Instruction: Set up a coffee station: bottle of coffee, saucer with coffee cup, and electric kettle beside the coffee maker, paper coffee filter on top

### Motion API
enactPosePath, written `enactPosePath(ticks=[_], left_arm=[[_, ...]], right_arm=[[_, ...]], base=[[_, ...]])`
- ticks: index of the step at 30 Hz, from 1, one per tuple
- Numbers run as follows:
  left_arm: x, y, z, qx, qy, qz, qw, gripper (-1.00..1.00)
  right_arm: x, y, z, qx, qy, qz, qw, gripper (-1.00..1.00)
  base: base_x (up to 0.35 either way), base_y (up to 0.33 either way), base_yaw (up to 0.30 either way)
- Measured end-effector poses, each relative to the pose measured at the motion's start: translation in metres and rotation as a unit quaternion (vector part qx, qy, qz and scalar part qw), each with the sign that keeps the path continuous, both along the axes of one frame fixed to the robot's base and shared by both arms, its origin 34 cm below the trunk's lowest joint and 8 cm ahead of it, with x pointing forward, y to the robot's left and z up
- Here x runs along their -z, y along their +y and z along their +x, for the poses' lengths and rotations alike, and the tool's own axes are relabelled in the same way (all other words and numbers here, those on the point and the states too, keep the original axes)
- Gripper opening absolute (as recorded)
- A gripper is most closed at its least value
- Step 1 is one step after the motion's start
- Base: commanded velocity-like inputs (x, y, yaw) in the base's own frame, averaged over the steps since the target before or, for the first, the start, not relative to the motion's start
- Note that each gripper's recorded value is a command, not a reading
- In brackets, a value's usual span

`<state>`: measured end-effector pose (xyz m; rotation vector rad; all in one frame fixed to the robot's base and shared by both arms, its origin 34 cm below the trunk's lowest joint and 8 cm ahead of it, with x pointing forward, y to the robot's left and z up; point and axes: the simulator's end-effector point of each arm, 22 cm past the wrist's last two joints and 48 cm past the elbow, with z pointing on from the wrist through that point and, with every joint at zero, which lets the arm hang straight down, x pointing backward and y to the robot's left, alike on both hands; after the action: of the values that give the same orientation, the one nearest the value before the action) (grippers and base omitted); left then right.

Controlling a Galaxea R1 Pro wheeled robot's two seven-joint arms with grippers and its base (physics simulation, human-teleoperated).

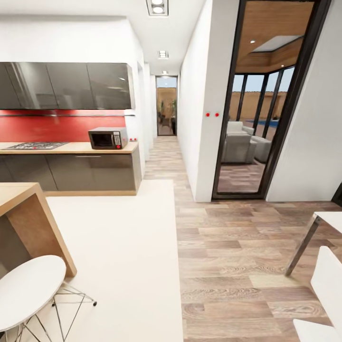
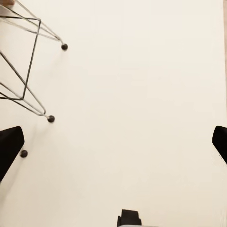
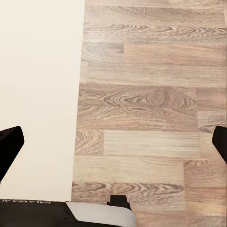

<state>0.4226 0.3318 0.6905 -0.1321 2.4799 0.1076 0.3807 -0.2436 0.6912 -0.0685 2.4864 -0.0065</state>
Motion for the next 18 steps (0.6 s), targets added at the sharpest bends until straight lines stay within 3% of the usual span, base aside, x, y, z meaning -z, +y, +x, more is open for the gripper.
enactPosePath(ticks=[18], left_arm=[[0.0001, 0.0004, -0.0002, 0.0, 0.0, 0.0, 1.0, 1.0]], right_arm=[[0.0, 0.0001, 0.0, 0.0, 0.0, 0.0, 1.0, 1.0]], base=[[0.338, 0.0, 0.0]])
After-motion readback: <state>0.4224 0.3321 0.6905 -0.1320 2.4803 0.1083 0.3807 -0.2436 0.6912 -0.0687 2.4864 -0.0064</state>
